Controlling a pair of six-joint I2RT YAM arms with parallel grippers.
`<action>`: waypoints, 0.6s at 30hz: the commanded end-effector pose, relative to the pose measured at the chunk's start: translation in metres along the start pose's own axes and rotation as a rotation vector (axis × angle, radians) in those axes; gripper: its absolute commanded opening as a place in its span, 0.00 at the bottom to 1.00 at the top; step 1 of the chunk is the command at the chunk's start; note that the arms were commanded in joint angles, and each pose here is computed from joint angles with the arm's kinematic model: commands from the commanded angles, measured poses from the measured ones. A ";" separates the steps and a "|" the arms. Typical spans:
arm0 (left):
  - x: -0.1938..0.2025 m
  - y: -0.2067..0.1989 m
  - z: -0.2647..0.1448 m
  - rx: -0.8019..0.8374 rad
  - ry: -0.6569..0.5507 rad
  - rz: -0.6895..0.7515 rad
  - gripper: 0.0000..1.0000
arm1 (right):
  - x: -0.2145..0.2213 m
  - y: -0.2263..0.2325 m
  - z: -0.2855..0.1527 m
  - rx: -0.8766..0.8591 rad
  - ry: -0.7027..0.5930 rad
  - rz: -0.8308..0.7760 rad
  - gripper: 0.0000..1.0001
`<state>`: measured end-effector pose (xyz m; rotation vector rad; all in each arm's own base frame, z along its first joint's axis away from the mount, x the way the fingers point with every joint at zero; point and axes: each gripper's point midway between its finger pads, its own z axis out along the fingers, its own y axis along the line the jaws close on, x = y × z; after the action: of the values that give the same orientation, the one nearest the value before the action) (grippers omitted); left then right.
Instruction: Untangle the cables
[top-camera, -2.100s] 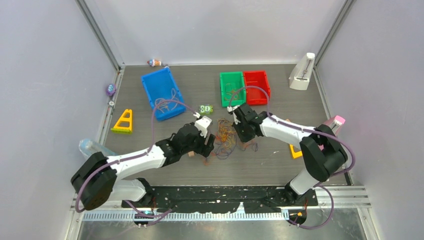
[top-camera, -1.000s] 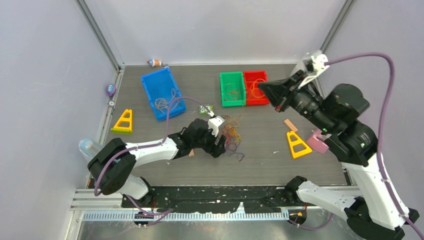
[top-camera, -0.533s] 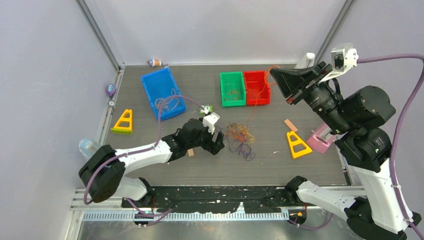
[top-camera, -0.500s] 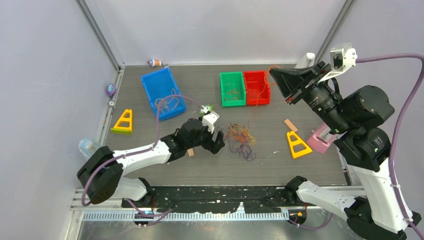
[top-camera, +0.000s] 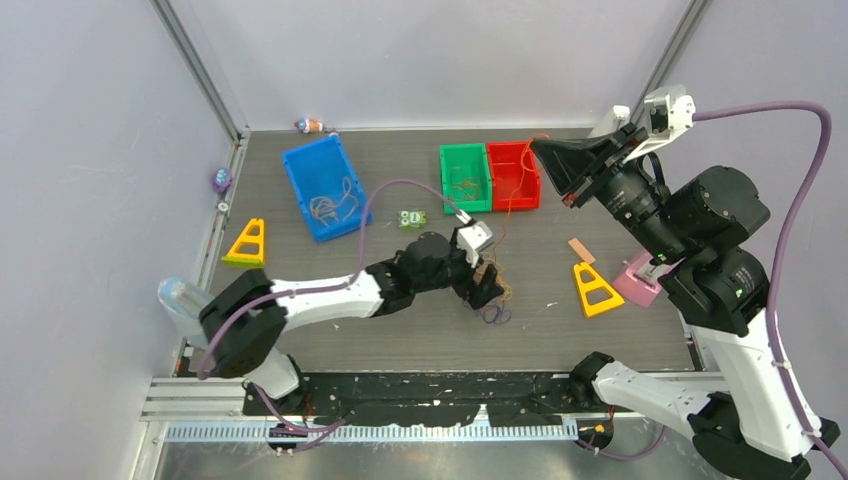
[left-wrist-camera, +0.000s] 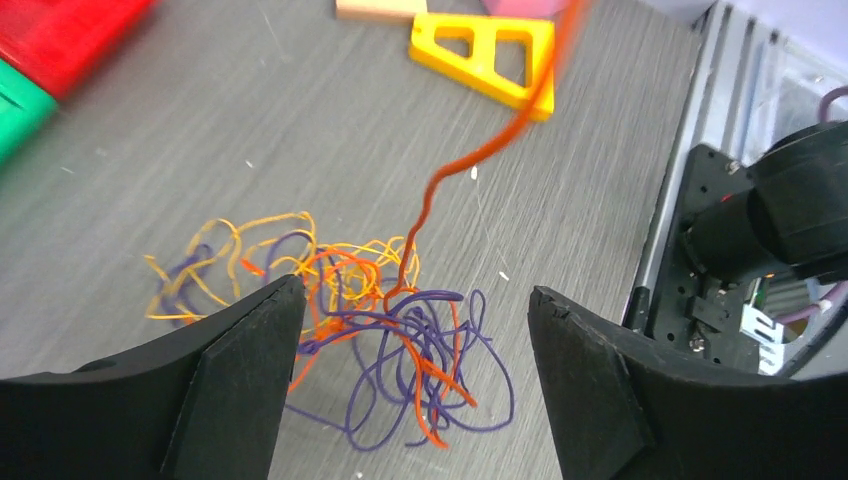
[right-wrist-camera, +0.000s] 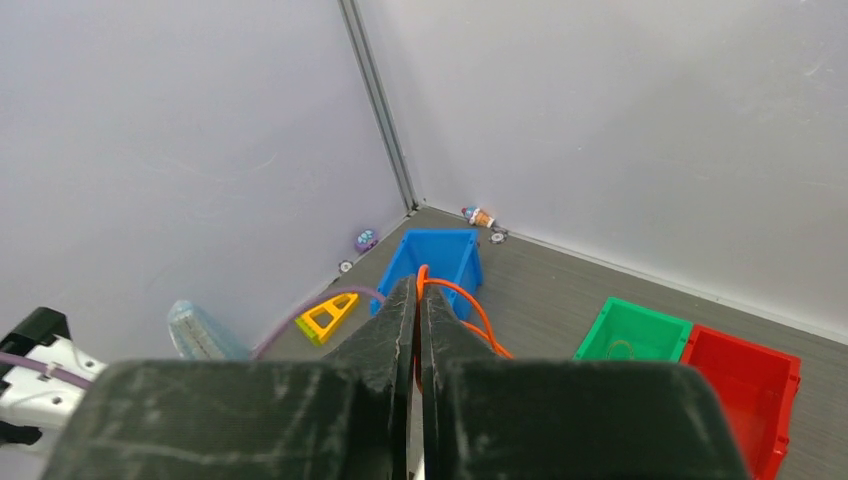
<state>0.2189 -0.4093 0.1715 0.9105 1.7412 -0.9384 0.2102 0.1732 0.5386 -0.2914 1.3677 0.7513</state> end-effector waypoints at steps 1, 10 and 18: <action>0.029 0.014 0.033 -0.080 0.106 -0.076 0.80 | -0.033 0.008 -0.001 -0.018 -0.102 0.026 0.05; 0.088 0.082 -0.017 -0.433 0.236 -0.152 0.36 | -0.102 -0.039 -0.045 0.294 -0.285 -0.017 0.05; 0.092 0.142 -0.109 -0.536 0.170 -0.385 0.35 | -0.071 -0.083 -0.057 0.528 -0.237 -0.028 0.05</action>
<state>0.2693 -0.2631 0.0717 0.4492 2.2270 -0.5422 0.1994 0.0678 0.6011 0.1058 1.2160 0.4777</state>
